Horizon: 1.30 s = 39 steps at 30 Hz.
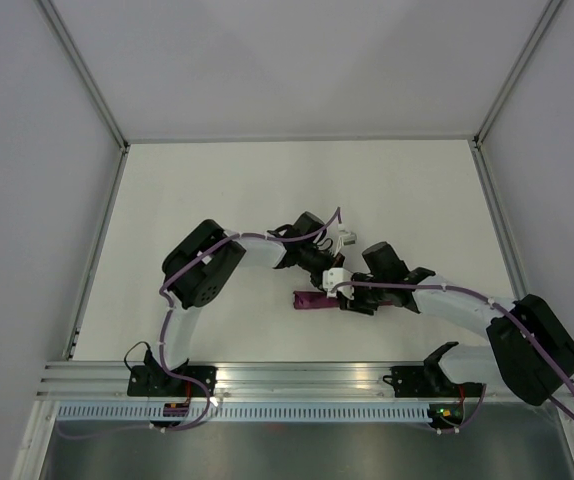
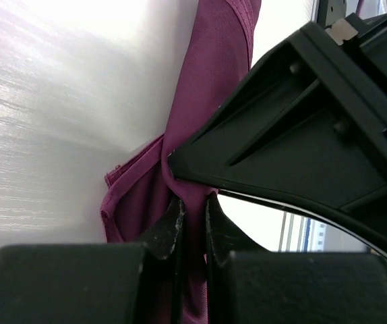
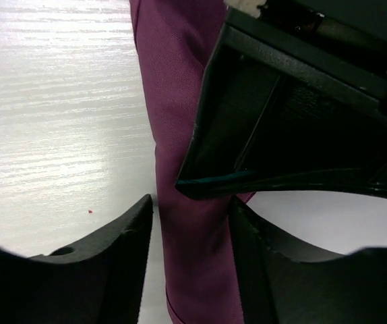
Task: Fold the napkin, place the utensils inside, and roll it up
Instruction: Roll the napkin with the utensil
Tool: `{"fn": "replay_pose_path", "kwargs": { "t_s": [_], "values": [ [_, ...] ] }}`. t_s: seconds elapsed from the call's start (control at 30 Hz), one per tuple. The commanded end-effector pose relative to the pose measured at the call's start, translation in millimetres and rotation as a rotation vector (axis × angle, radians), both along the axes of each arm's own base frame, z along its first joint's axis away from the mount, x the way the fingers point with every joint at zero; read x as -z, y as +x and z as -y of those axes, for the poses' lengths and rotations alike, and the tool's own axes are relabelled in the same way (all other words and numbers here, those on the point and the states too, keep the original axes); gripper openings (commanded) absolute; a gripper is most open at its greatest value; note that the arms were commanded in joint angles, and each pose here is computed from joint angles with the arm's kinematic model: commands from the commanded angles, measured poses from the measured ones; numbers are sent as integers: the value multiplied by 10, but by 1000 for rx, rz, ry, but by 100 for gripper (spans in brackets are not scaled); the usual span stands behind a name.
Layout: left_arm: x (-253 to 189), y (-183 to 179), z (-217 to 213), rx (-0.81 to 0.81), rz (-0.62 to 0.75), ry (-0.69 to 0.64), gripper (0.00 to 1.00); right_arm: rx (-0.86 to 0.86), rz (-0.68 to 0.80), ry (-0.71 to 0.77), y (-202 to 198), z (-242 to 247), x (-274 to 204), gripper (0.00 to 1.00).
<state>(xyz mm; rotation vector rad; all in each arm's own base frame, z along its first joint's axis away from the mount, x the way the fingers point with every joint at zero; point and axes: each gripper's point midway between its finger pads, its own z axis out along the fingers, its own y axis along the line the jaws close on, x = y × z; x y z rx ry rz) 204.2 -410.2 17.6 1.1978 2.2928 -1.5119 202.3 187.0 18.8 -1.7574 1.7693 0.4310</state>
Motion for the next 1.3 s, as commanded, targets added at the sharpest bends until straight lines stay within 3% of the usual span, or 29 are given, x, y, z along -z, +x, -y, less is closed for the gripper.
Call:
{"fn": "replay_pose_path", "kwargs": {
  "t_s": [0.0,0.1,0.13,0.2,0.33,0.67,0.97,1.0,1.07,1.1,1.13,1.27],
  "values": [
    [786,-283,-494,-75,-142,330,7,4,4,-17,20,3,50,52],
    [761,-263,-475,-83,-140,320,13,-3,-21,-38,-6,18,104,34],
    [720,-221,-453,-95,-122,307,20,-9,-38,-45,-31,22,132,26],
    [666,-125,-459,-132,-113,294,32,-22,-55,-62,-62,42,149,20],
    [342,17,-369,-153,-71,190,46,-42,-98,-102,-146,106,209,8],
    [-288,445,-417,-271,101,97,51,-85,-218,-146,-277,118,260,4],
    [-880,914,-970,-571,441,-12,52,-125,-362,-176,-334,122,251,2],
    [-816,870,-1079,-604,453,3,52,-124,-390,-183,-344,140,284,2],
    [-1118,950,-1156,-688,559,-79,52,-130,-429,-175,-335,124,242,2],
    [-1008,891,-1279,-732,560,-63,51,-131,-475,-191,-376,166,277,2],
    [-1317,932,-1303,-776,636,-162,51,-137,-482,-182,-328,133,250,2],
    [-1518,764,-1399,-807,744,-257,51,-138,-570,-201,-293,145,301,2]
  ]
}}
